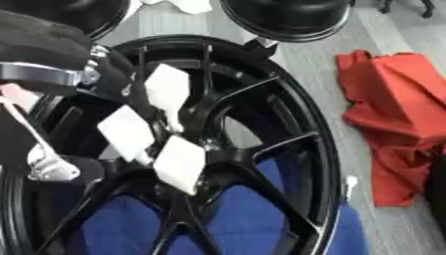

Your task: Pull the pin out of the wheel hub.

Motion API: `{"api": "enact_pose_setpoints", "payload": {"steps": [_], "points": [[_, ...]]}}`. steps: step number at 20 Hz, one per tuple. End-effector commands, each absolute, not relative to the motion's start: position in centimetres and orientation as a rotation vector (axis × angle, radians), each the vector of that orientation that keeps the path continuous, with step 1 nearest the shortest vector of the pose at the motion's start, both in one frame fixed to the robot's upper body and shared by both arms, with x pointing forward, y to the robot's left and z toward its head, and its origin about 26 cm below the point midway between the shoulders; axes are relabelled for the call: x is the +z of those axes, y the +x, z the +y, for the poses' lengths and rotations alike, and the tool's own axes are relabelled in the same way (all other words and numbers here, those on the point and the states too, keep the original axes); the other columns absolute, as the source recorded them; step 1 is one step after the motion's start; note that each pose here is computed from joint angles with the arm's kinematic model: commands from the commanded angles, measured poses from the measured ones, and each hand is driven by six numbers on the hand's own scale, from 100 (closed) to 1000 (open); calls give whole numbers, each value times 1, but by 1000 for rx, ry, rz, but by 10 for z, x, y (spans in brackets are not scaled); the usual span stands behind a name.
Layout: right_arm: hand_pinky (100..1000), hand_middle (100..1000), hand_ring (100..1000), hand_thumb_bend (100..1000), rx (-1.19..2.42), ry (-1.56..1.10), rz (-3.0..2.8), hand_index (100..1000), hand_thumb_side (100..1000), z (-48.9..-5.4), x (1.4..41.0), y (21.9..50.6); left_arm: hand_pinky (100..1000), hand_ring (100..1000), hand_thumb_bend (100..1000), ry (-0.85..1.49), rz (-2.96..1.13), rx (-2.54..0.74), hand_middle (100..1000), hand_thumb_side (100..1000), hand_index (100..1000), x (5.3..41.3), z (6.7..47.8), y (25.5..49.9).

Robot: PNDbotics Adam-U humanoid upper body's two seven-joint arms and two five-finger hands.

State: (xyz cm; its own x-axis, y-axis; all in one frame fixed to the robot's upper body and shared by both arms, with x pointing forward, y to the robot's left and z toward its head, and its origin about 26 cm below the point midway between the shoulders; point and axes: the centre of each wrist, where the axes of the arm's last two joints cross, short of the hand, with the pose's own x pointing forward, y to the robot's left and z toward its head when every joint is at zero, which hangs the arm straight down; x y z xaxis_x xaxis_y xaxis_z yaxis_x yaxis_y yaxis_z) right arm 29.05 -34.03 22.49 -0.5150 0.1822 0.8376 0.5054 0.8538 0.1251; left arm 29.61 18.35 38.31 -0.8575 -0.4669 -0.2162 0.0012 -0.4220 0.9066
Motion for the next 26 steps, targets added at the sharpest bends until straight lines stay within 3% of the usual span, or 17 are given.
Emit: {"api": "enact_pose_setpoints", "payload": {"steps": [1,10,14,17,26], "points": [[519,616,477,124,-441,-495,-2142,684,402,-340,234,286,768,751,387,702,-1490,-2339,783,259,848,390,187,295],[520,616,477,120,-437,-481,-2135,684,408,-339,232,287,768,750,340,709,-1506,-2320,784,170,839,393,185,298],[521,617,478,119,-438,-480,-2133,685,410,-339,232,286,765,744,298,673,-1508,-2325,767,228,833,391,183,300],[521,617,478,118,-441,-481,-2133,685,411,-339,232,286,765,745,321,647,-1494,-2334,762,259,835,388,180,301],[522,618,479,117,-449,-486,-2132,686,414,-339,232,287,745,695,342,650,-1449,-2358,701,228,807,379,178,308]]}}
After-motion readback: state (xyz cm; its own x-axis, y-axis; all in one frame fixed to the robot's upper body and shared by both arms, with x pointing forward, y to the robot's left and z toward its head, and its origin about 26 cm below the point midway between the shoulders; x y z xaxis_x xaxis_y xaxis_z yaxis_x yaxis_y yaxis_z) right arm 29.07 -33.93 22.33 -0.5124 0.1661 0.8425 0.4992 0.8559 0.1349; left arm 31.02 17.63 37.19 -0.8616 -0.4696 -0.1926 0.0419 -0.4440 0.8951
